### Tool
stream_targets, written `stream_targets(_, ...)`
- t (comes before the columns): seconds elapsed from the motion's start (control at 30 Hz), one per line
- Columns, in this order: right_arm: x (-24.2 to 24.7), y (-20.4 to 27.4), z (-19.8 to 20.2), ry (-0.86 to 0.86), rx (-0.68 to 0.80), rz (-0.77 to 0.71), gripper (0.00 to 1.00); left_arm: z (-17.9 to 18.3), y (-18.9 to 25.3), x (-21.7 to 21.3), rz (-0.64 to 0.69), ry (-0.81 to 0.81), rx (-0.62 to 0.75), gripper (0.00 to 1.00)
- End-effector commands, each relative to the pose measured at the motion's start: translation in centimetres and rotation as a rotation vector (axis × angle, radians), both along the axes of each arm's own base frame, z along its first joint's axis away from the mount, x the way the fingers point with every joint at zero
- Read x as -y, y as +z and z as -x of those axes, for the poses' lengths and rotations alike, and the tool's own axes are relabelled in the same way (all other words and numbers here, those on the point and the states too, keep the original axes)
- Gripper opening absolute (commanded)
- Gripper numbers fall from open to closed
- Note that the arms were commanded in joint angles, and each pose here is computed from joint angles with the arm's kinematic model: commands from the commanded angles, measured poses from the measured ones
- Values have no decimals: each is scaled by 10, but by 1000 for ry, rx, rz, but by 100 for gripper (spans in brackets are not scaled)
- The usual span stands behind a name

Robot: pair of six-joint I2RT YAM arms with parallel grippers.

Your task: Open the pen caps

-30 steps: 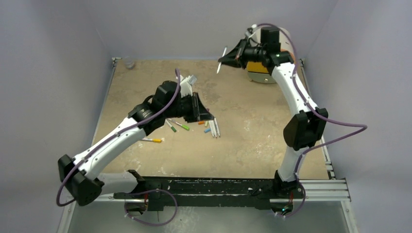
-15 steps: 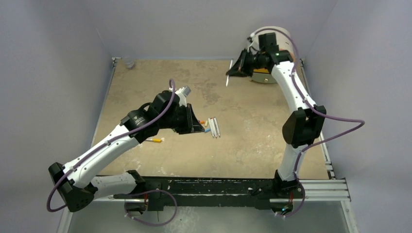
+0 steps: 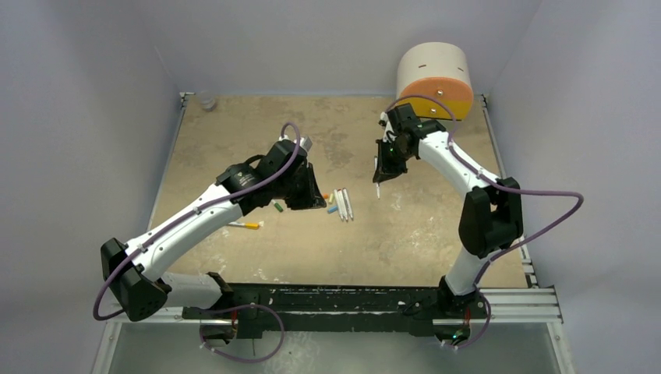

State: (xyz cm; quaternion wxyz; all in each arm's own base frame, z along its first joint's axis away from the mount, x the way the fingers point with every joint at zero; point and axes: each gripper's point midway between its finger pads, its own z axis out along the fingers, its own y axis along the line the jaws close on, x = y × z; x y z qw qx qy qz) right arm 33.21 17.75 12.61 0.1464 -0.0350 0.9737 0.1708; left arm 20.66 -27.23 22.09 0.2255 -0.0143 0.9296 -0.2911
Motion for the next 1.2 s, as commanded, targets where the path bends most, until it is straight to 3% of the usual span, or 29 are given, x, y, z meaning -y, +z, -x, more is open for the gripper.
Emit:
stream_targets(0.0, -12, -15, -14, 55, 74, 48, 0, -10, 18, 2, 15, 5, 62, 0)
stream_targets(0.43, -61, -67, 5, 135, -2, 74, 1, -12, 21, -1, 19, 31, 74, 0)
stream_targets(1.17, -70, -87, 25, 138, -74, 60, 24, -14, 15, 6, 22, 11, 67, 0)
